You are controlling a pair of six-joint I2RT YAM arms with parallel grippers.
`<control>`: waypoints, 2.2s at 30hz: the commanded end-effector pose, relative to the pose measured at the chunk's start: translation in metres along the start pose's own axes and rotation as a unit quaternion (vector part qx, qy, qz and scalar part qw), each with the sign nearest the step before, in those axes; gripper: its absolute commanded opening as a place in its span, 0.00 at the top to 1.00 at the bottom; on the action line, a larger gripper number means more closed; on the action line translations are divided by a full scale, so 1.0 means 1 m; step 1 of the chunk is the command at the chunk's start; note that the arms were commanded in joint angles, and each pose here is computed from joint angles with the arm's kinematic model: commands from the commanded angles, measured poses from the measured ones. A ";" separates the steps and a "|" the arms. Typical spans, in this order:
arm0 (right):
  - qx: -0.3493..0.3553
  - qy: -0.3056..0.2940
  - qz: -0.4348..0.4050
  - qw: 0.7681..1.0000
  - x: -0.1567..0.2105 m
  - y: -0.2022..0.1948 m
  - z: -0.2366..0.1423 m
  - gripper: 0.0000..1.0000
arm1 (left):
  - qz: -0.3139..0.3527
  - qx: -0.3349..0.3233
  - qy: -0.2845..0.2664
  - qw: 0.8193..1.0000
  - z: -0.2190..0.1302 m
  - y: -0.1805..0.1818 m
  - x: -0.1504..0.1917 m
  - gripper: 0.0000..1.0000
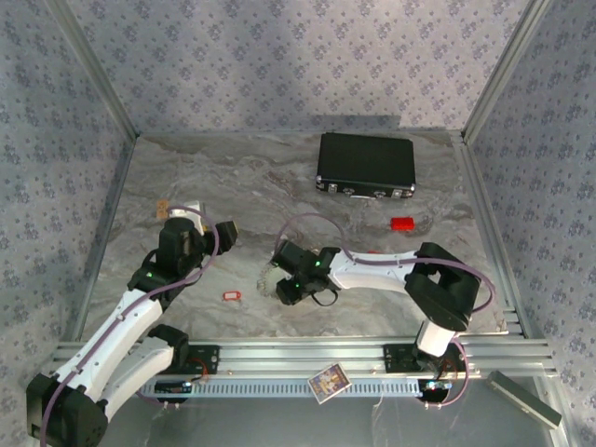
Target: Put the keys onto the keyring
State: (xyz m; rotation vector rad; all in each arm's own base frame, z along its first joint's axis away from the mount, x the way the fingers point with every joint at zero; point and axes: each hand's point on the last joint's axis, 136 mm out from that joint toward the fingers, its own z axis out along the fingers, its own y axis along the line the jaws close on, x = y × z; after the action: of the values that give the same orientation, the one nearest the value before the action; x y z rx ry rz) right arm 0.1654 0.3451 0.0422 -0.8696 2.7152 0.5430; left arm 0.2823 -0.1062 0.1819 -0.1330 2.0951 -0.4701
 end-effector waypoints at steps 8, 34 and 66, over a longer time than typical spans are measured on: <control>-0.077 -0.004 0.050 0.996 -0.005 0.012 0.000 0.73 | -0.006 -0.005 -0.004 1.000 -0.003 0.003 -0.002 0.19; -0.055 0.020 0.063 0.996 0.005 -0.001 0.015 0.81 | -0.006 -0.005 -0.004 1.000 -0.001 0.003 -0.002 0.19; -0.074 0.019 0.057 0.995 -0.006 0.009 0.023 0.85 | -0.004 -0.009 -0.002 1.000 0.000 0.005 0.000 0.19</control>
State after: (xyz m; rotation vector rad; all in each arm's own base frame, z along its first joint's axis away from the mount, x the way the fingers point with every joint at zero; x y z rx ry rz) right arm 0.1670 0.3599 0.0265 -0.7631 2.7910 0.7671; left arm 0.2825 -0.1061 0.1815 -0.1329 2.0965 -0.4689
